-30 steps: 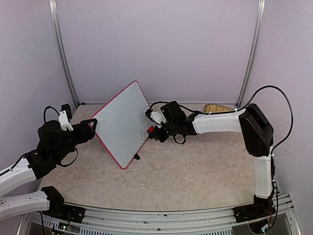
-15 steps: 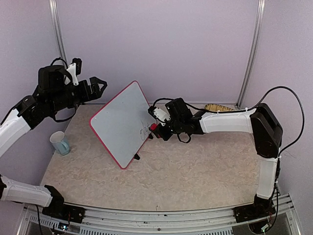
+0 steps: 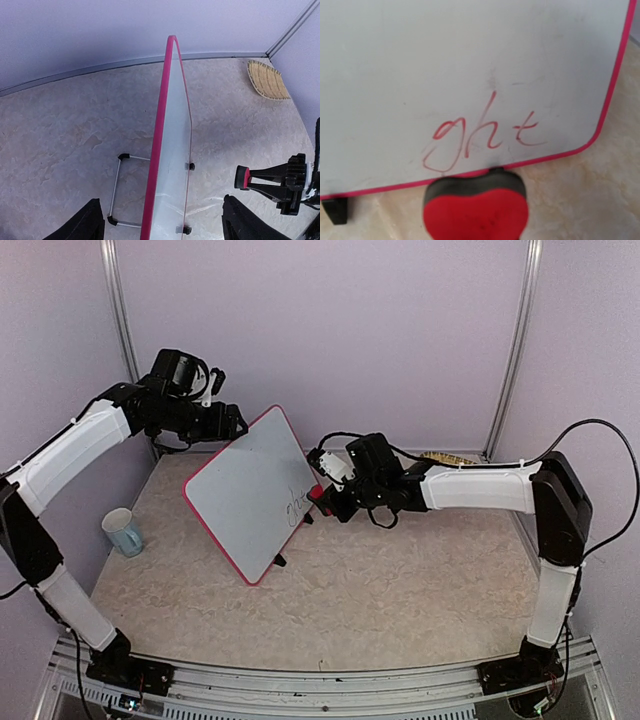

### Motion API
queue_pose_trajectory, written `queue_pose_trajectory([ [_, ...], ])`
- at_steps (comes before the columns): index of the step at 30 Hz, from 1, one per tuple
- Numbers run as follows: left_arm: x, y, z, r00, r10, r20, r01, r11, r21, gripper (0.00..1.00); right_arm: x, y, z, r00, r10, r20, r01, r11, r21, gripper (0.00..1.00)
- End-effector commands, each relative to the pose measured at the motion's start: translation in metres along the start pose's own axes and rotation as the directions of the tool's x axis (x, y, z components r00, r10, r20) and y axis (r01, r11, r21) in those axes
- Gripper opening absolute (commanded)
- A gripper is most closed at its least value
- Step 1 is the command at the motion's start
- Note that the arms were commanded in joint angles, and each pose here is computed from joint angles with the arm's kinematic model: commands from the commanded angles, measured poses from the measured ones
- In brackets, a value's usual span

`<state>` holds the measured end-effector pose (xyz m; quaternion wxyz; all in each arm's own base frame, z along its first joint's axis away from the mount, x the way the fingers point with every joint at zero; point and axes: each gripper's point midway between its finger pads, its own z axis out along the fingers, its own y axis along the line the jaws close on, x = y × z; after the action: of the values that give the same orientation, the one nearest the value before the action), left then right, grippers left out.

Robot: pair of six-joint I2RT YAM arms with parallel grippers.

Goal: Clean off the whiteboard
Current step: Erase the whiteboard at the center of the board.

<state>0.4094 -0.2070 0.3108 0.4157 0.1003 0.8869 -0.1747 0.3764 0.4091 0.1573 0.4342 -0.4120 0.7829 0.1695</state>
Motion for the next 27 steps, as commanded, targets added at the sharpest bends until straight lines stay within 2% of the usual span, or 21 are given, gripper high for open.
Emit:
queue_pose_trajectory([
  [1, 0.008, 0.001, 0.012, 0.997, 0.023, -0.073, -0.022, 0.999, 0.025, 0.78, -0.016, -0.002, -0.019, 0.998, -0.002, 0.056, 0.002, 1.000, 0.000, 0.09],
  [8, 0.013, -0.003, 0.029, 0.995, 0.022, -0.101, -0.017, 0.998, 0.055, 0.54, -0.007, -0.003, -0.011, 0.999, 0.001, 0.037, -0.001, 1.000, 0.006, 0.09],
  [10, 0.011, -0.003, 0.031, 0.995, 0.019, -0.098, -0.014, 0.998, 0.058, 0.43, -0.004, -0.002, -0.009, 1.000, 0.001, 0.030, -0.001, 1.000, 0.003, 0.09],
  [18, 0.012, -0.001, 0.034, 0.995, 0.018, -0.101, -0.014, 0.999, 0.049, 0.19, -0.003, -0.005, -0.006, 1.000, -0.004, 0.026, 0.003, 1.000, 0.013, 0.10],
  [22, 0.019, 0.003, 0.038, 0.991, 0.021, -0.130, -0.017, 0.999, 0.031, 0.01, -0.001, -0.005, -0.005, 1.000, -0.003, 0.021, 0.003, 1.000, 0.017, 0.10],
  [27, 0.017, 0.004, 0.032, 0.992, 0.013, -0.122, -0.011, 1.000, 0.016, 0.00, 0.000, -0.005, -0.003, 1.000, -0.001, 0.019, 0.001, 1.000, 0.016, 0.10],
])
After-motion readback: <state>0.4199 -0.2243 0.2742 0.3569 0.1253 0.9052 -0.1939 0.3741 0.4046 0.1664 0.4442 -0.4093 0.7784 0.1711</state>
